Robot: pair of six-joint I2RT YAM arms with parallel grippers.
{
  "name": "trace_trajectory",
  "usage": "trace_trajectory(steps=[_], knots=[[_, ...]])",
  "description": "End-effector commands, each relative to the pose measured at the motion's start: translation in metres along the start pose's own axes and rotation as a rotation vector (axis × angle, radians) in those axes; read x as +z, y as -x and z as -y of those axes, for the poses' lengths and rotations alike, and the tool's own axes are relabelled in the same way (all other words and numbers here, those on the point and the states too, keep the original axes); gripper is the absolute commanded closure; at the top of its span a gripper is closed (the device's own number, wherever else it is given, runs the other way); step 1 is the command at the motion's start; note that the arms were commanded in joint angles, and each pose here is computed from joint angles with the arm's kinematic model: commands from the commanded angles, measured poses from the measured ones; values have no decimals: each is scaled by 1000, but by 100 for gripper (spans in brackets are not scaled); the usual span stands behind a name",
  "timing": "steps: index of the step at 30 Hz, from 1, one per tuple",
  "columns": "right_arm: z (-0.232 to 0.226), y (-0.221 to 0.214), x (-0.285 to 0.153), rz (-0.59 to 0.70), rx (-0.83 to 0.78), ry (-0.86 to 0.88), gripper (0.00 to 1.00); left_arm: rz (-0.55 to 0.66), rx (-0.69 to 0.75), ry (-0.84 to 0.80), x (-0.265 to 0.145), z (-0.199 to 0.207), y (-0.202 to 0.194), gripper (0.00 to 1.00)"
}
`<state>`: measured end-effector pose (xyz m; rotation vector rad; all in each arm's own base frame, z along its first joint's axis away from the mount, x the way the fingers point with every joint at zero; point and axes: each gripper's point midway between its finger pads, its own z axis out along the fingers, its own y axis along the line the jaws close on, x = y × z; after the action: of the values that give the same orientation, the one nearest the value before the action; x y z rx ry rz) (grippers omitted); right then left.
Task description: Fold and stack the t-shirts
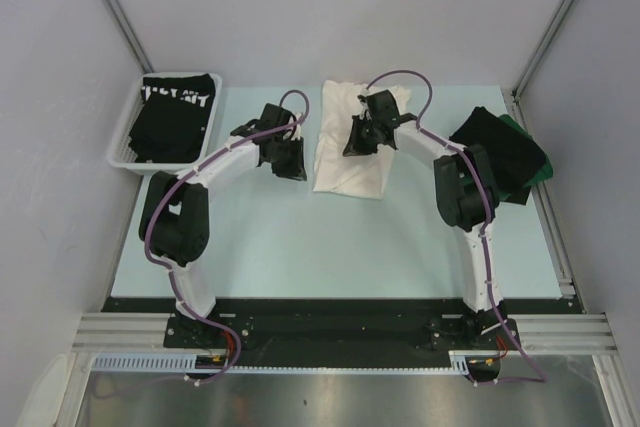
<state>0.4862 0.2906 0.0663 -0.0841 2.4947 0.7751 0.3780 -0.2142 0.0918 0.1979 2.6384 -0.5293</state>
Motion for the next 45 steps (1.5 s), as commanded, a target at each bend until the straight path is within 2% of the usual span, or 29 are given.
trace_trajectory(steps=[1, 9, 23, 32, 45], knots=[[-12, 11, 0, 44, -19, 23, 100, 56, 29, -28, -15, 6, 13, 78], [22, 17, 29, 42, -82, -67, 100, 44, 44, -14, -12, 2, 15, 78], [47, 86, 33, 168, -82, -88, 100, 16, 48, 7, -9, -9, 2, 78], [74, 73, 49, 130, -43, -95, 100, 5, 44, 7, -7, -10, -1, 78], [37, 101, 37, 199, 8, 18, 100, -3, 37, 6, -8, -11, -6, 78]])
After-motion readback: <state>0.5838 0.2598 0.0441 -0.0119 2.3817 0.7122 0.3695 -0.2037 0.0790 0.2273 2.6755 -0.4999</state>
